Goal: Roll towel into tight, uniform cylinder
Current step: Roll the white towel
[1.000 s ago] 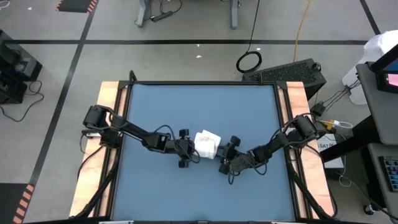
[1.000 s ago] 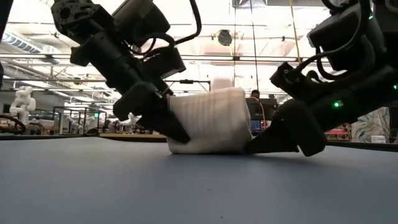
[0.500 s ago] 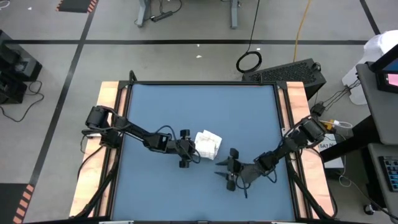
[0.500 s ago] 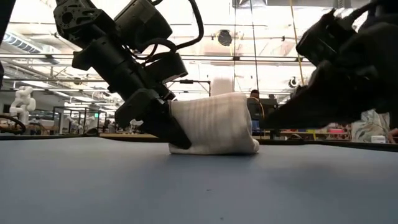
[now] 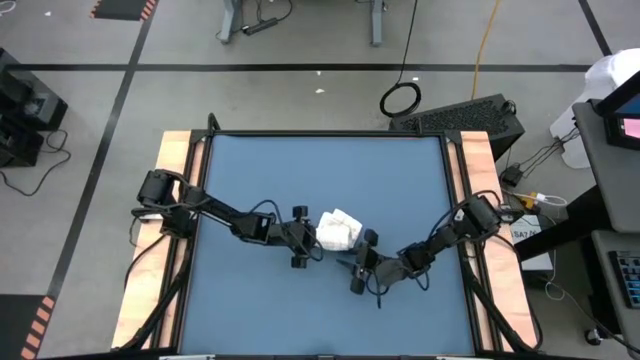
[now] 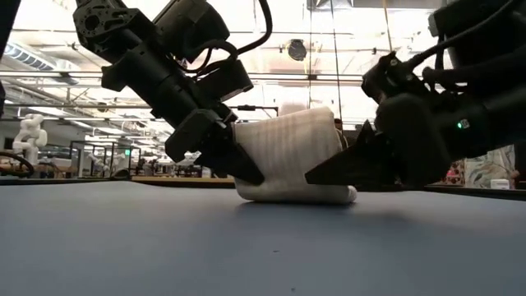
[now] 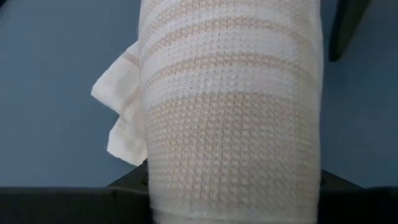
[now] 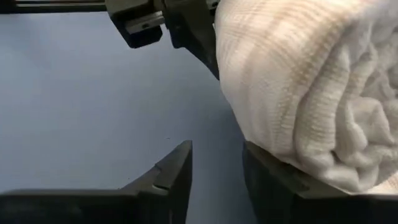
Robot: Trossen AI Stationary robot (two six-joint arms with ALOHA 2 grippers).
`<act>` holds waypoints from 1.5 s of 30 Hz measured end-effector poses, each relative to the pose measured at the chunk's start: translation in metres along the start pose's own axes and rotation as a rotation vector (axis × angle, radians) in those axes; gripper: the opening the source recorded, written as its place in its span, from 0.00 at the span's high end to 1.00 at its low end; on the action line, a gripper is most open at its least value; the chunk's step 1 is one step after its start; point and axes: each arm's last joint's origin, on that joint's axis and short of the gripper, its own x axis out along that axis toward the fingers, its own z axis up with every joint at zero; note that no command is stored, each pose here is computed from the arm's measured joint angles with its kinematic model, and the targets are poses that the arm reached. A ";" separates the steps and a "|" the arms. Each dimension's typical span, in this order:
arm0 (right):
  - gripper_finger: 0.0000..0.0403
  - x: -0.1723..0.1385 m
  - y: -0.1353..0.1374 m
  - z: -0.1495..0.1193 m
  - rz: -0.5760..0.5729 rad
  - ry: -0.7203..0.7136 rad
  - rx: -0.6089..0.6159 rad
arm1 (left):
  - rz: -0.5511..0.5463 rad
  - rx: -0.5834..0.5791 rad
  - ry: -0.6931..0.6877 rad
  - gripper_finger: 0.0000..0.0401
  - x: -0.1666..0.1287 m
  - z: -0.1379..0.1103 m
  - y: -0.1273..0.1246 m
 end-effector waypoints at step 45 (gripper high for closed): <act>0.76 -0.050 -0.022 0.016 -0.081 0.438 -0.104 | -0.150 -0.011 0.046 0.56 0.011 -0.012 -0.011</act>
